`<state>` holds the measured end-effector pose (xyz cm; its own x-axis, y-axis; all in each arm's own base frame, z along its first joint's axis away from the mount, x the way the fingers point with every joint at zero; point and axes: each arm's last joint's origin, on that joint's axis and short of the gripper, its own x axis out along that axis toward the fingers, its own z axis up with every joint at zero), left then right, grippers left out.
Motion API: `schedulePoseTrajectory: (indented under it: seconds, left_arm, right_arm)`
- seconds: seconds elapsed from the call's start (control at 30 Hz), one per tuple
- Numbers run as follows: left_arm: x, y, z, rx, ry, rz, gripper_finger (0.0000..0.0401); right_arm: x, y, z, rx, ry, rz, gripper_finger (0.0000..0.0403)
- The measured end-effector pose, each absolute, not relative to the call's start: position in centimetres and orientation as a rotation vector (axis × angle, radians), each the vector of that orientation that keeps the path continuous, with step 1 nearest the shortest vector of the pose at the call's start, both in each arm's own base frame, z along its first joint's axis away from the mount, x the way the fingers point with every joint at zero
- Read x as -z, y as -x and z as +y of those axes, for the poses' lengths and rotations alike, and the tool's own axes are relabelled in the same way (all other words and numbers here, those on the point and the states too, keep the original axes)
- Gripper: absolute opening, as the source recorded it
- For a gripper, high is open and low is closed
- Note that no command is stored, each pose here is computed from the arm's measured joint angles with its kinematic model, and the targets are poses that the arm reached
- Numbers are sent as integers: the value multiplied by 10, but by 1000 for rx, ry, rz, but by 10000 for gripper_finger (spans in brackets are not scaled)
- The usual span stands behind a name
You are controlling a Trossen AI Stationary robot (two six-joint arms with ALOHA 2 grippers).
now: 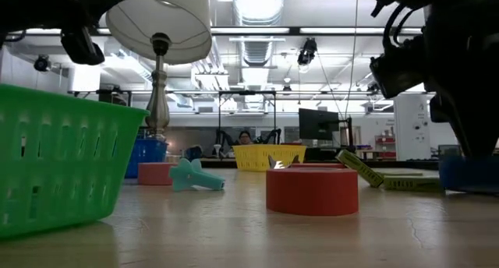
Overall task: Pick and place Stapler, Stapler remover, tape
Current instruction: Put the blue tape into the yellow bin
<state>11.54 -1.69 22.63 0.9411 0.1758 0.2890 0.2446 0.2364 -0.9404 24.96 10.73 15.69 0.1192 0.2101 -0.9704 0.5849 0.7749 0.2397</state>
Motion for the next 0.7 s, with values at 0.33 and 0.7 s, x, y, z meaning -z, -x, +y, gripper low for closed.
schedulePoseTrajectory:
  seconds: [0.33, 0.7]
  left_arm:
    - [-231, -127, -20, 2, 1297, -314, 33]
    - [-231, -129, -20, -21, 1278, -315, 32]
  right_arm:
    - [-165, -244, 106, 372, -645, 1394, 150]
    - [-152, -238, 103, 423, -623, 1449, 148]
